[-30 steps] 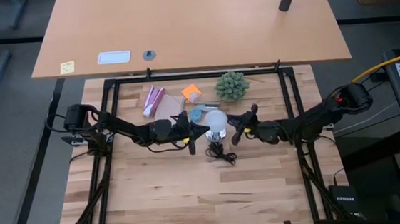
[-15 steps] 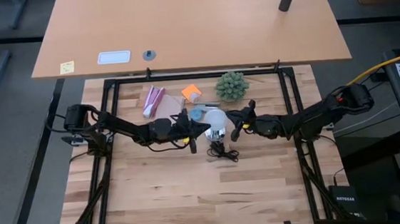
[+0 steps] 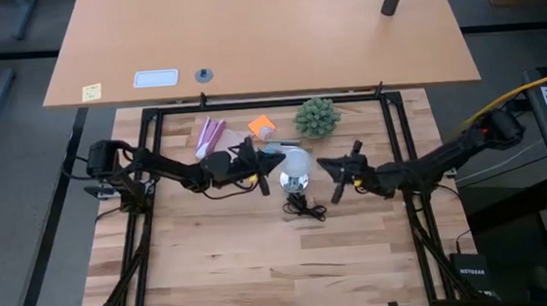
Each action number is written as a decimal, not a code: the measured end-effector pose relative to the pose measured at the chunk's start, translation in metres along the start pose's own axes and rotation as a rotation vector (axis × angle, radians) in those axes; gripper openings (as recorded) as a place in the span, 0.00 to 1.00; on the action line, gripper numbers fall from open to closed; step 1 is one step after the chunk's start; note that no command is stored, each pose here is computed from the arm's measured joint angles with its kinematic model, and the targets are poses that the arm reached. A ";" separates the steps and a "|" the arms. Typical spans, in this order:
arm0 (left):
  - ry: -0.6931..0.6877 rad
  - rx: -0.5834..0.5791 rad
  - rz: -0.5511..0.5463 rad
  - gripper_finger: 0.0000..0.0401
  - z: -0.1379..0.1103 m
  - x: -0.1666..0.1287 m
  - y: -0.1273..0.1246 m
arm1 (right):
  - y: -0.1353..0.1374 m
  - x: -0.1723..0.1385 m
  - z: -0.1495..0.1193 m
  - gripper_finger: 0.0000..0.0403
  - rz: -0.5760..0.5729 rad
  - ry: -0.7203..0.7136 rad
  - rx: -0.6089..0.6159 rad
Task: Screw lightbulb
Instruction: Remove the lightbulb from the silver lamp socket
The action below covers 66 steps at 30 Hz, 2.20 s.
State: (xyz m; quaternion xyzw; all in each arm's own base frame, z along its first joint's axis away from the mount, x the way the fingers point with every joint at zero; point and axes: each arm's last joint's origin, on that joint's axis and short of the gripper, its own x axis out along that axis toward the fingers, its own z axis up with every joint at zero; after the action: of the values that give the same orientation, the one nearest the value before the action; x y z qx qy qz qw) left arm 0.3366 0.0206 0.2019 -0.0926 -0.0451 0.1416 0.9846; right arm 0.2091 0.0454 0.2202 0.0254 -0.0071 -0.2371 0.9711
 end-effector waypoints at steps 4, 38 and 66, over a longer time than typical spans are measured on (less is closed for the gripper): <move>-0.005 0.003 0.040 0.00 0.002 0.003 0.013 | 0.009 -0.004 -0.006 0.04 0.078 0.029 0.020; 0.117 -0.080 -0.089 0.00 -0.021 0.000 -0.011 | -0.011 0.033 -0.042 0.04 -0.092 0.138 0.012; -0.041 0.022 0.013 0.00 0.013 0.010 0.020 | -0.025 0.019 0.009 0.04 0.246 -0.010 0.164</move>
State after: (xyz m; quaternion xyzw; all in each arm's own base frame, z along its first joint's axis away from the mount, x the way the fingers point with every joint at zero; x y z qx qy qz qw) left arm 0.3393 0.0445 0.2109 -0.0789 -0.0630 0.1504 0.9834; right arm 0.2148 0.0141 0.2284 0.1024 -0.0343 -0.1152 0.9875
